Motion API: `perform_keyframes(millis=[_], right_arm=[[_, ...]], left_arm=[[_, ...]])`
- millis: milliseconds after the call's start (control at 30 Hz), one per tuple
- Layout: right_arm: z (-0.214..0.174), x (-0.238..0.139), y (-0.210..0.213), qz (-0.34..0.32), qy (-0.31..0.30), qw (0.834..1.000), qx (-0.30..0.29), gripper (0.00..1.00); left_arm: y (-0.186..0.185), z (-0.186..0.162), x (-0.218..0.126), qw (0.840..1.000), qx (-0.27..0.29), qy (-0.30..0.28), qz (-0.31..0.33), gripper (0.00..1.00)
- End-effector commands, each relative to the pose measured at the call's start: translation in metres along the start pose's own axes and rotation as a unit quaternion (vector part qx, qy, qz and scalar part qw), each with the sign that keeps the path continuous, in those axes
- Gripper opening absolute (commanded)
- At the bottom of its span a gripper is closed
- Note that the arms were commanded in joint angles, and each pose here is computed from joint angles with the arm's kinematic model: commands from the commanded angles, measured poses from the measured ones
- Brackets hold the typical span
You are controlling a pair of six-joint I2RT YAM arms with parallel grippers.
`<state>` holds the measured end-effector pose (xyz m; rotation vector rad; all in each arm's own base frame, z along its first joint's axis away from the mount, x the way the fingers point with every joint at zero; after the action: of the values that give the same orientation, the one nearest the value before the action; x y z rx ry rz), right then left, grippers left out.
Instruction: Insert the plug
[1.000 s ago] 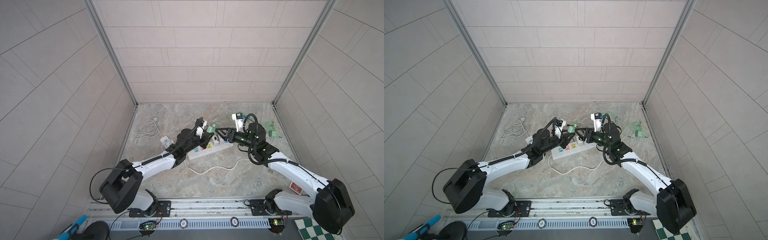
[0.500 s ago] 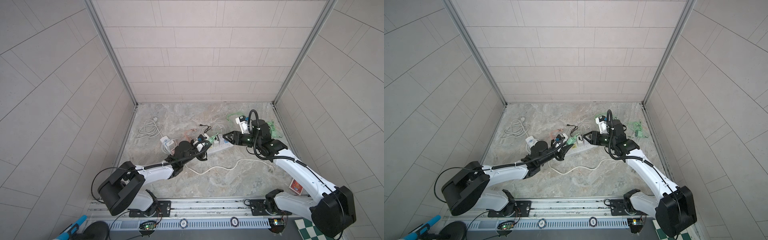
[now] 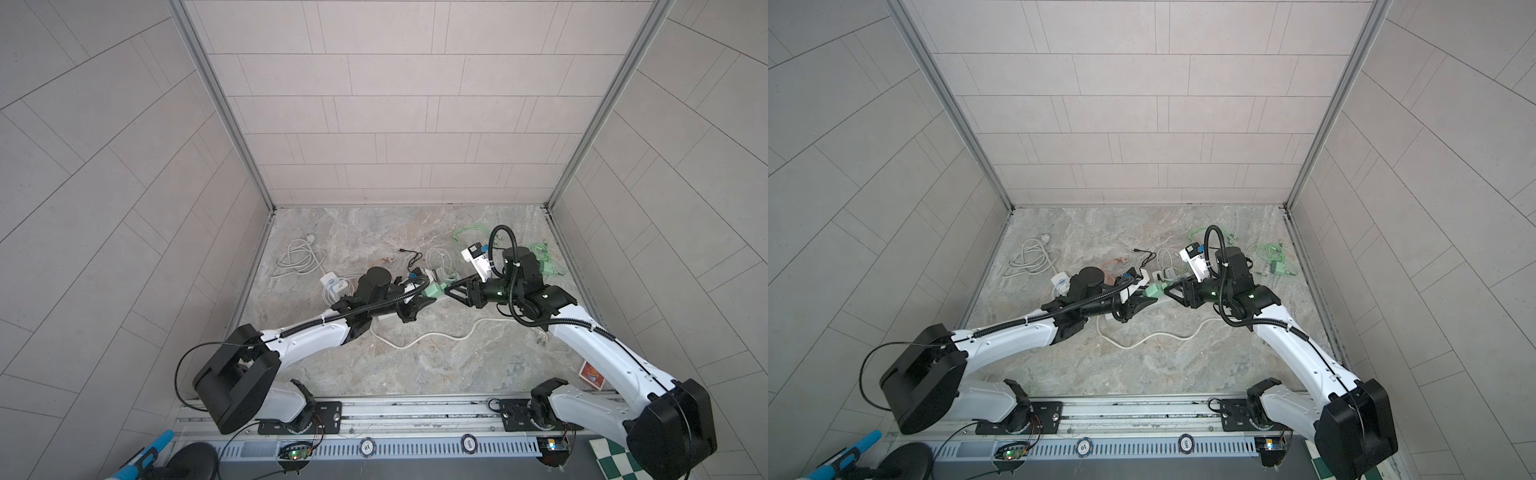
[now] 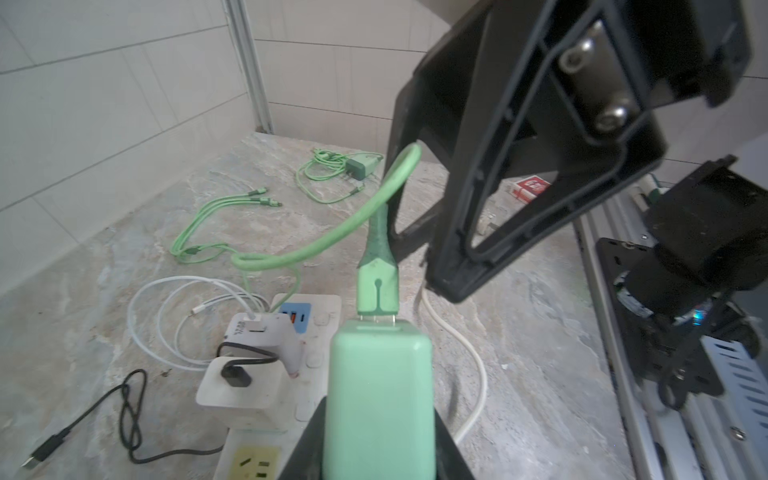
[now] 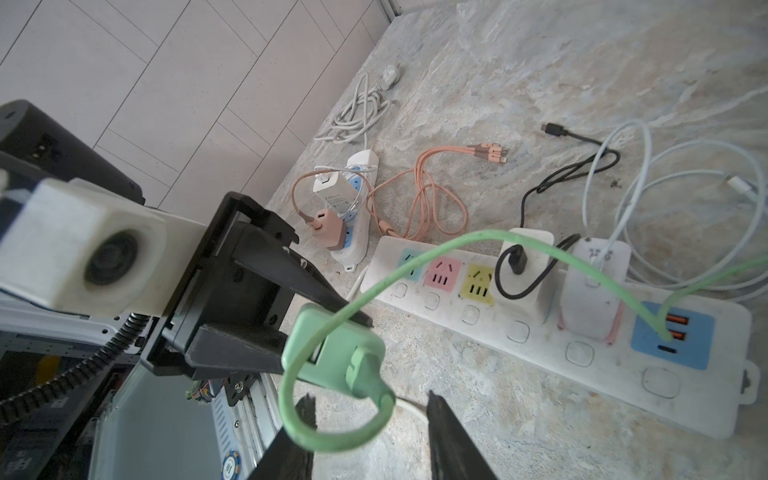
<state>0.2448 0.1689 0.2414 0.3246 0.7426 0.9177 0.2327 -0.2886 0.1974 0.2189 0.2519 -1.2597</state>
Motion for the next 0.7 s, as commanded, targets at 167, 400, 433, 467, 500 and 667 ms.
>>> perform_keyframes(millis=[167,400,433,467,500,667], right_arm=[[0.0,0.0,0.025,0.044,-0.002,0.996,-0.083,0.44],[-0.009,0.009,0.041,0.068,0.018,0.99,-0.122,0.48],[-0.007,0.009,0.043,0.068,0.016,0.989,-0.127,0.48],[-0.006,0.01,0.043,0.064,0.015,0.989,-0.129,0.48],[-0.005,0.01,0.043,0.061,0.016,0.989,-0.131,0.48],[0.003,0.01,0.047,0.065,0.018,0.987,-0.145,0.48]], left_arm=[[-0.005,0.018,-0.013,0.993,-0.05,-0.037,-0.1,0.22],[-0.001,0.024,-0.023,0.987,-0.072,-0.034,-0.137,0.22],[-0.003,0.025,-0.023,0.986,-0.072,-0.036,-0.144,0.21],[-0.004,0.026,-0.024,0.986,-0.071,-0.037,-0.146,0.22],[-0.004,0.025,-0.025,0.986,-0.071,-0.037,-0.147,0.21],[-0.006,0.021,-0.027,0.987,-0.07,-0.029,-0.145,0.21]])
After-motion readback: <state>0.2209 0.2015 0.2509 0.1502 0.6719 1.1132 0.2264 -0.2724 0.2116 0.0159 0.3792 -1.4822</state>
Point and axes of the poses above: each gripper's point midway between its finger pads, its own x axis out along the fingers, its own y axis along the line the jaws close on, z = x × y, the point moved 5 cm from there along -x, back along the fingers, and after that the axes turned 2 degrees about x, right-handed, at the moved point
